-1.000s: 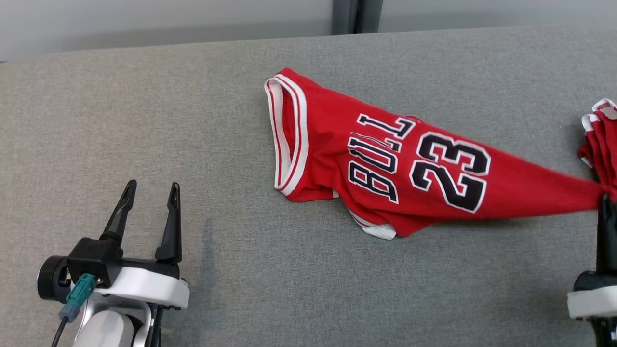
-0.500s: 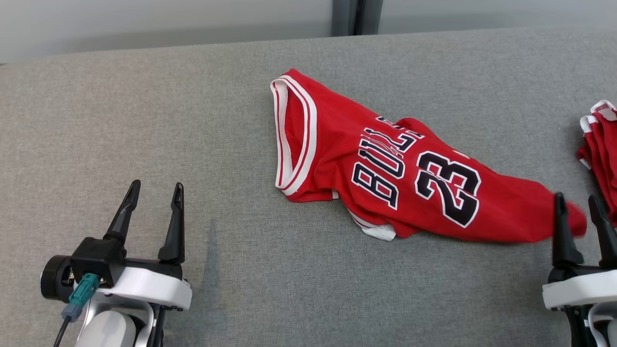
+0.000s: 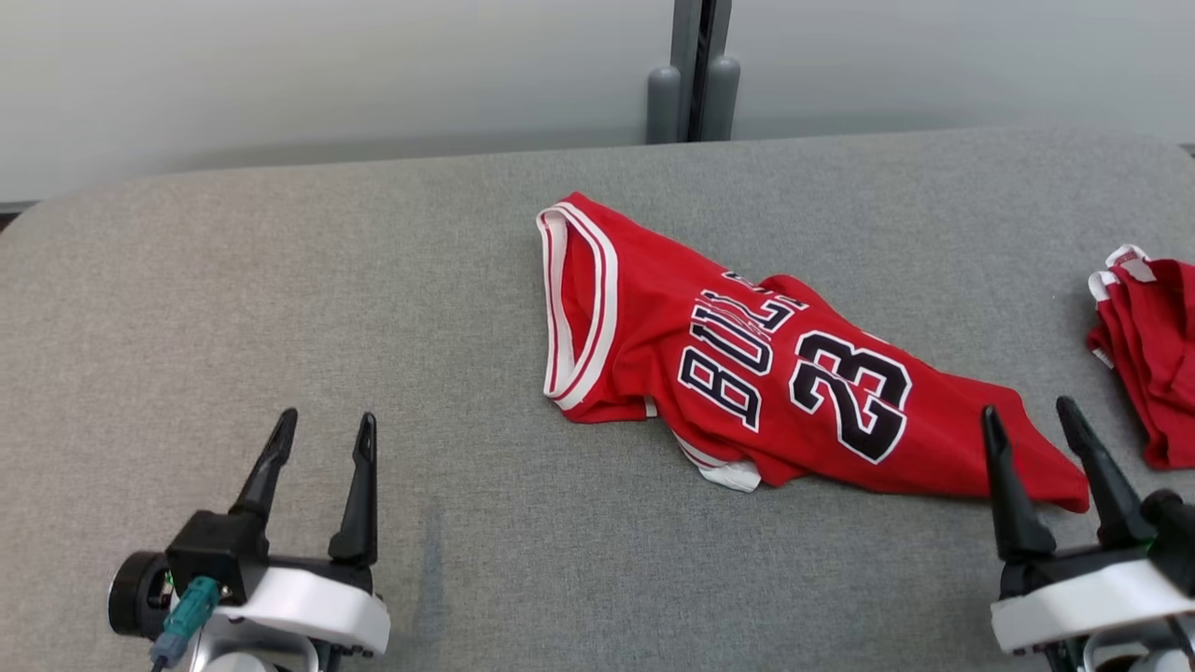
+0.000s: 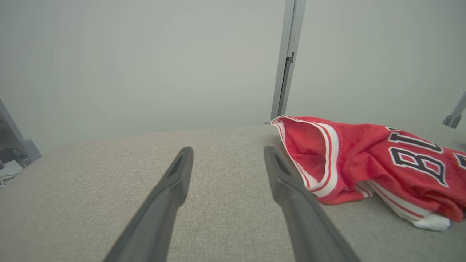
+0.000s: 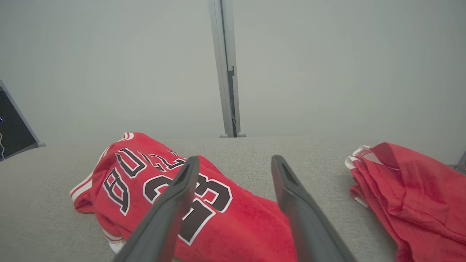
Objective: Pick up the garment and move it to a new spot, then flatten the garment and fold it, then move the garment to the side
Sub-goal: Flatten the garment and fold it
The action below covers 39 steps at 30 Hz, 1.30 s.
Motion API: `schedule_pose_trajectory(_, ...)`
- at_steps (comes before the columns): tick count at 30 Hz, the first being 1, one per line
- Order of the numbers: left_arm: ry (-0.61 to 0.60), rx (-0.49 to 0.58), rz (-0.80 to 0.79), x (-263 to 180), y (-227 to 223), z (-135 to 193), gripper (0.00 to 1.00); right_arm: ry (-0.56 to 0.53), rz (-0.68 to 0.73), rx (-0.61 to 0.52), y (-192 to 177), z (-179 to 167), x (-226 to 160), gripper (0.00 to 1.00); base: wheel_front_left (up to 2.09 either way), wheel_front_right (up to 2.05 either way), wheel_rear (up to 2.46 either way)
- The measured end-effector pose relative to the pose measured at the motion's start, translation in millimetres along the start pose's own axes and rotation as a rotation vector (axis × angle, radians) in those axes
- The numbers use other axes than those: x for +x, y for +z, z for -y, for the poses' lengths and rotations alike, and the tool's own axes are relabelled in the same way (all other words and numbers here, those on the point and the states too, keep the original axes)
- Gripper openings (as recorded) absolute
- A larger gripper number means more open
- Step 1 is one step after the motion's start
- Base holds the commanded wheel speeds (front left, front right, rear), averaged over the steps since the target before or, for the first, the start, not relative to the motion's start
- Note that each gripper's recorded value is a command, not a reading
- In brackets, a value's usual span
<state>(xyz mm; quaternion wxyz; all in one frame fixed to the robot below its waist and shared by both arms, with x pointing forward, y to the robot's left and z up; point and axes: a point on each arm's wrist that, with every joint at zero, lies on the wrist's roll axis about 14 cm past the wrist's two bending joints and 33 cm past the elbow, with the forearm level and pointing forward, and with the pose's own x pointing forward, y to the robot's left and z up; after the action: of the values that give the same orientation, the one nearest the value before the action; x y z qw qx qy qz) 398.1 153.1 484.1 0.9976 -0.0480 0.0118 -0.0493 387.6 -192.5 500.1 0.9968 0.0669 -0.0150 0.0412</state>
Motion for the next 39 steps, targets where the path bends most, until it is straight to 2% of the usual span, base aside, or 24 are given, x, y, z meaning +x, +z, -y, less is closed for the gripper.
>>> schedule_pose_trajectory(8,0.013,-0.009,-0.008,-14,-1,-2,1.00,0.009,-0.003,0.005,6,-8,-15,1.00,0.00,0.00,0.00)
schedule_pose_trajectory(21,0.006,-0.006,-0.004,-11,1,0,1.00,0.018,-0.005,0.022,6,-13,-10,1.00,0.00,0.00,0.00)
schedule_pose_trajectory(25,-0.109,-0.002,0.034,8,14,31,1.00,0.018,-0.012,0.027,3,-13,-8,1.00,0.00,0.00,0.00)
schedule_pose_trajectory(29,-0.252,-0.030,-0.012,24,7,75,1.00,0.011,-0.022,0.035,-1,-12,-8,1.00,0.00,0.00,0.00)
schedule_pose_trajectory(35,-0.403,-0.036,-0.210,40,-38,121,1.00,-0.012,-0.027,0.041,-6,-4,-3,1.00,0.00,0.00,0.00)
schedule_pose_trajectory(39,-0.451,-0.031,-0.334,46,-72,137,1.00,-0.046,-0.054,0.043,-16,5,-6,1.00,0.00,0.00,0.00)
